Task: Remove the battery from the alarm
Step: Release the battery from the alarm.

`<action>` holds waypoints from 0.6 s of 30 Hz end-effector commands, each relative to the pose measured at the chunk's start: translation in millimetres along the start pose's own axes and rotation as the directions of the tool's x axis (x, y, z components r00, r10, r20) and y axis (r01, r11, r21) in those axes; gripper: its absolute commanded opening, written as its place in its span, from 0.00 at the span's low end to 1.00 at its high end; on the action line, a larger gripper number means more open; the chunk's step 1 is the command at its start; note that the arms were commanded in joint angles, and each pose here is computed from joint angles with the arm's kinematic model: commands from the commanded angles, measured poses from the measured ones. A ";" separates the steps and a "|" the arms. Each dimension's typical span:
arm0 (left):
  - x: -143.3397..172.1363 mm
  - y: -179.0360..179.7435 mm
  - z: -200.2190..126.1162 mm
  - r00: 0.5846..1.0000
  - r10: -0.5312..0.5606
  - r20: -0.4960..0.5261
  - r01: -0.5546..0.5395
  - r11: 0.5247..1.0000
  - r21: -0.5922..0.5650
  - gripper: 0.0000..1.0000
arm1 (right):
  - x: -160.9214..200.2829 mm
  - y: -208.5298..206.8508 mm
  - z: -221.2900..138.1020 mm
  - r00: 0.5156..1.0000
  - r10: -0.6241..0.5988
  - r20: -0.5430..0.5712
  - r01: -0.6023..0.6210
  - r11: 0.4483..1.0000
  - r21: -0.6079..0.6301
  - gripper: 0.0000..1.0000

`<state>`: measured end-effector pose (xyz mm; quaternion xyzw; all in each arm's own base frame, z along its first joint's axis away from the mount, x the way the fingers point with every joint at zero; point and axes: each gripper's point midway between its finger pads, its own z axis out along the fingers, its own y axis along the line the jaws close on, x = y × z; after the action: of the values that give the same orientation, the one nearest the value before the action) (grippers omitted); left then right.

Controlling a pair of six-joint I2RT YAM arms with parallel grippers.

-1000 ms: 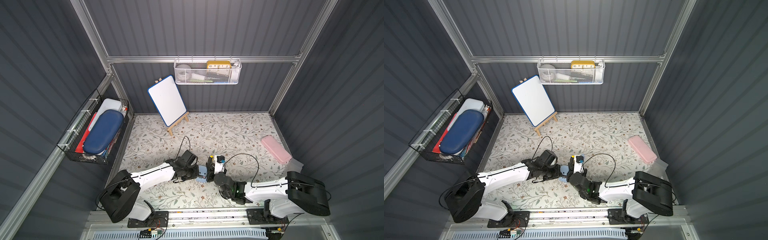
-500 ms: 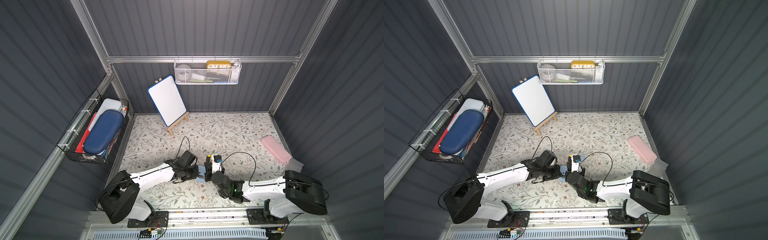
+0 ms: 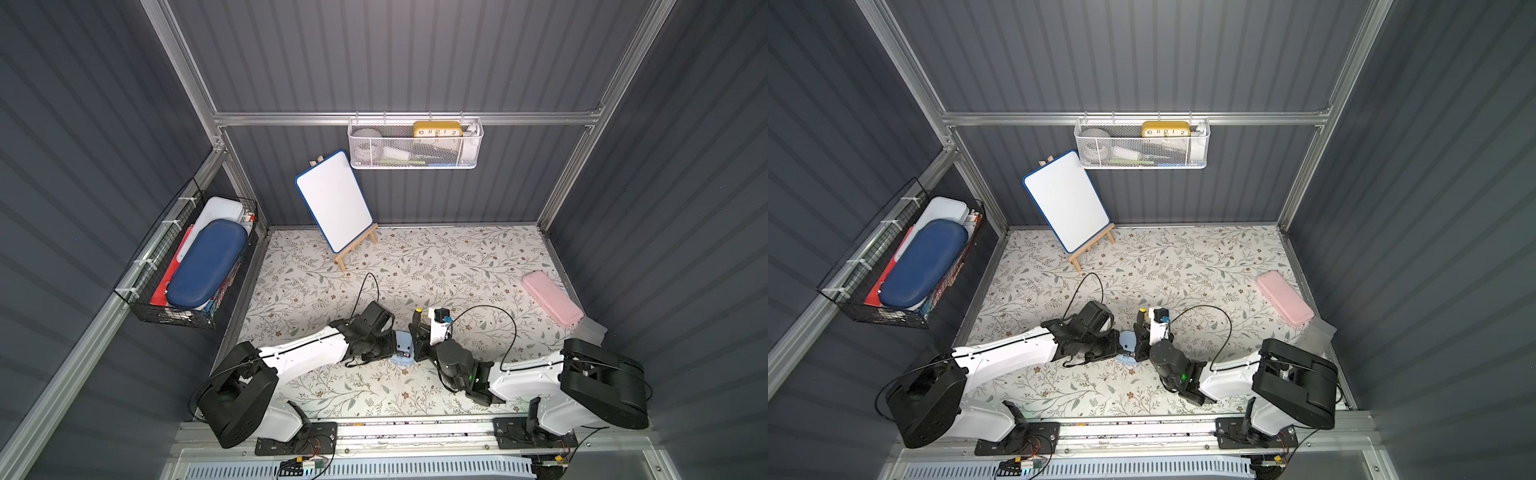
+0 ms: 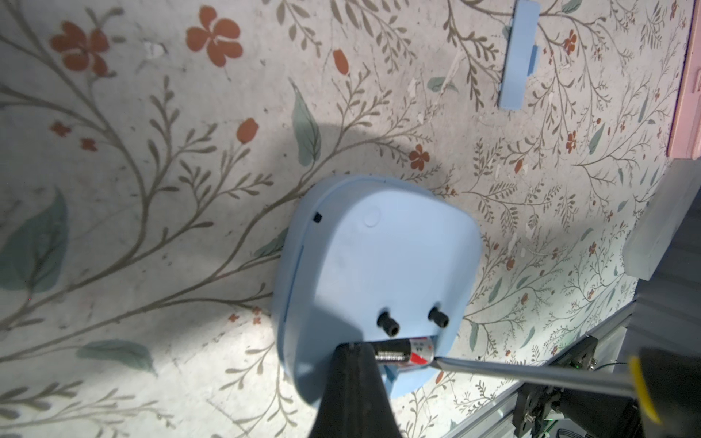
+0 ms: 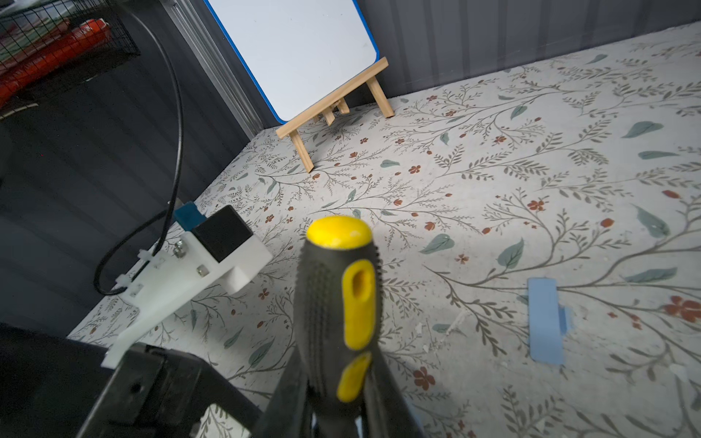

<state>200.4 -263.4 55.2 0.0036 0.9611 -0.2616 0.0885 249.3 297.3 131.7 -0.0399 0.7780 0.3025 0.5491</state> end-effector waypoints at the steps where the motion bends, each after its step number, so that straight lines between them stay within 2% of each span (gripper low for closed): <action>1: 14.0 9.9 -0.9 0.999 -0.017 -0.035 0.016 0.999 -0.029 0.00 | -15.6 12.6 -4.8 0.990 0.136 0.036 -0.131 0.985 -0.112 0.00; 12: 14.5 7.8 -3.9 0.999 -0.023 -0.025 0.023 1.000 -0.008 0.00 | -30.0 19.4 1.7 0.978 0.193 0.073 -0.179 0.970 -0.164 0.00; 18: 14.0 8.0 -3.2 1.000 -0.020 -0.023 0.020 1.000 -0.009 0.00 | -24.0 -4.8 -7.1 0.988 0.145 0.052 -0.142 0.989 -0.051 0.00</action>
<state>195.4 -260.6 57.8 0.0011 0.9596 -0.2667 0.0901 252.7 294.5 147.0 -0.0043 0.7562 0.3726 0.5378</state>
